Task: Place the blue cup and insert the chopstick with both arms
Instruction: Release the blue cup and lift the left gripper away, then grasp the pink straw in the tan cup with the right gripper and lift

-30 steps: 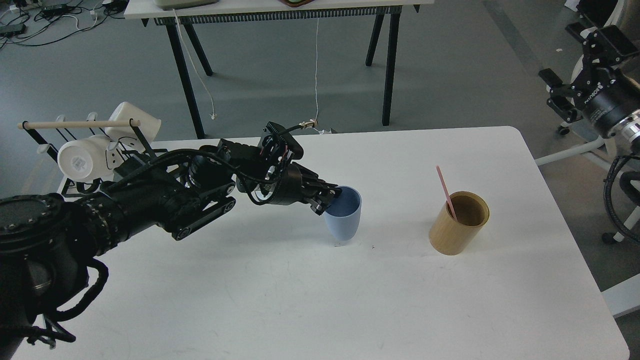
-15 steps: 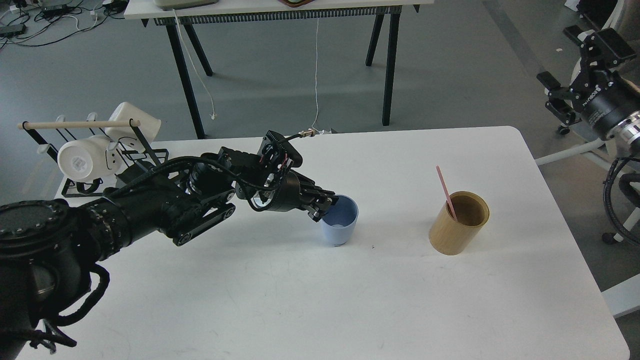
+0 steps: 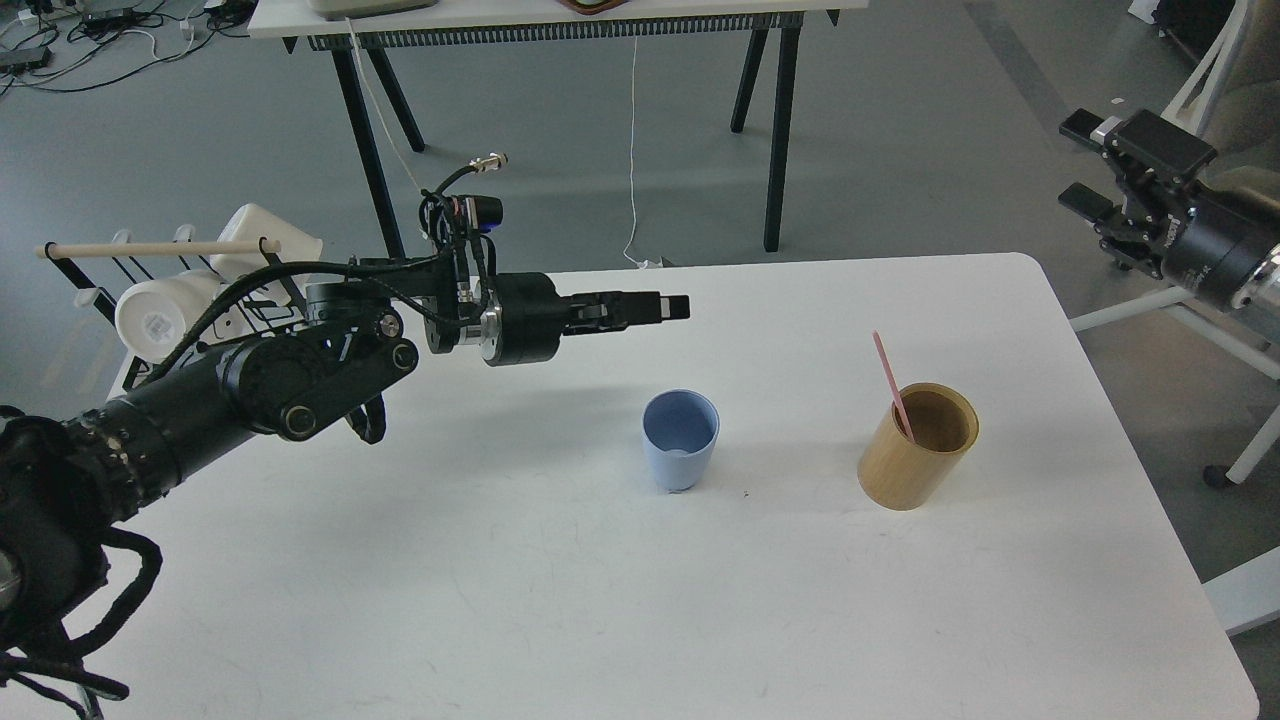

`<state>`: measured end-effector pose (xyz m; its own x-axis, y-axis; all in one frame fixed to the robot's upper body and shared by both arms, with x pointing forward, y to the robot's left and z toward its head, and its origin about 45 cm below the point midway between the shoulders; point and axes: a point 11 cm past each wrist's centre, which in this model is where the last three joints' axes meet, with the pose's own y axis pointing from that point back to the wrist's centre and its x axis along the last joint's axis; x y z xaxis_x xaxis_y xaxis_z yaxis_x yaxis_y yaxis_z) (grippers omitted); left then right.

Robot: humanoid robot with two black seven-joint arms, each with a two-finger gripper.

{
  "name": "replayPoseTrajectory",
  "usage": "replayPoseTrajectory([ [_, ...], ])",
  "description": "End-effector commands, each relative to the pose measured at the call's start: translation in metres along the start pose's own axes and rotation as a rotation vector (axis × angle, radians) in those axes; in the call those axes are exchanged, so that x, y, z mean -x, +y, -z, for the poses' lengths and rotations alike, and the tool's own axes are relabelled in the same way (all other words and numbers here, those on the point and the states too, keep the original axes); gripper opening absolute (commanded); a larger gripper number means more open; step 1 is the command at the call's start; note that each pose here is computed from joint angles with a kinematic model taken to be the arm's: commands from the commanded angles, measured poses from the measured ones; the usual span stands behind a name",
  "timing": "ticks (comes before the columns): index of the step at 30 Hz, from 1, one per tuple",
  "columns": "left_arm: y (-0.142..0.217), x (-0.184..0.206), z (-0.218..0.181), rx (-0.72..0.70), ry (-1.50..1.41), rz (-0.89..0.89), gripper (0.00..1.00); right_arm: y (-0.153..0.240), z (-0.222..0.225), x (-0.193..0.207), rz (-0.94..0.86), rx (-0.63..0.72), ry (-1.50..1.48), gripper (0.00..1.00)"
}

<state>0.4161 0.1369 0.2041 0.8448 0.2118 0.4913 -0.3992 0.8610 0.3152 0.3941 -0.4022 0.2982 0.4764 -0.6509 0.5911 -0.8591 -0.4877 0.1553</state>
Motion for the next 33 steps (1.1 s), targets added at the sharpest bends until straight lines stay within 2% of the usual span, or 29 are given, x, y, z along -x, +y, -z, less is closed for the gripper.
replayPoseTrajectory([
  [1,0.019,-0.005,-0.004,0.083,0.143,-0.075,0.84,0.013,0.001,0.008,0.011,0.028,0.227,0.99],
  [5,0.033,-0.012,-0.018,0.219,0.308,-0.147,0.87,0.024,0.009,0.034,0.077,-0.001,0.452,0.98],
  [11,0.062,-0.048,-0.021,0.395,0.517,-0.376,0.87,0.04,-0.007,0.074,0.222,-0.043,0.778,0.93],
  [22,0.066,-0.041,-0.011,0.384,0.55,-0.387,0.89,0.015,-0.027,0.104,0.297,-0.077,0.874,0.94],
  [27,0.067,-0.041,-0.009,0.379,0.552,-0.391,0.89,-0.005,-0.04,0.132,0.338,-0.089,0.846,0.91],
  [30,0.067,-0.041,-0.008,0.377,0.554,-0.392,0.89,-0.017,-0.041,0.149,0.354,-0.108,0.828,0.85],
  [33,0.067,-0.04,-0.007,0.376,0.559,-0.393,0.89,-0.022,-0.042,0.161,0.373,-0.125,0.828,0.53],
])
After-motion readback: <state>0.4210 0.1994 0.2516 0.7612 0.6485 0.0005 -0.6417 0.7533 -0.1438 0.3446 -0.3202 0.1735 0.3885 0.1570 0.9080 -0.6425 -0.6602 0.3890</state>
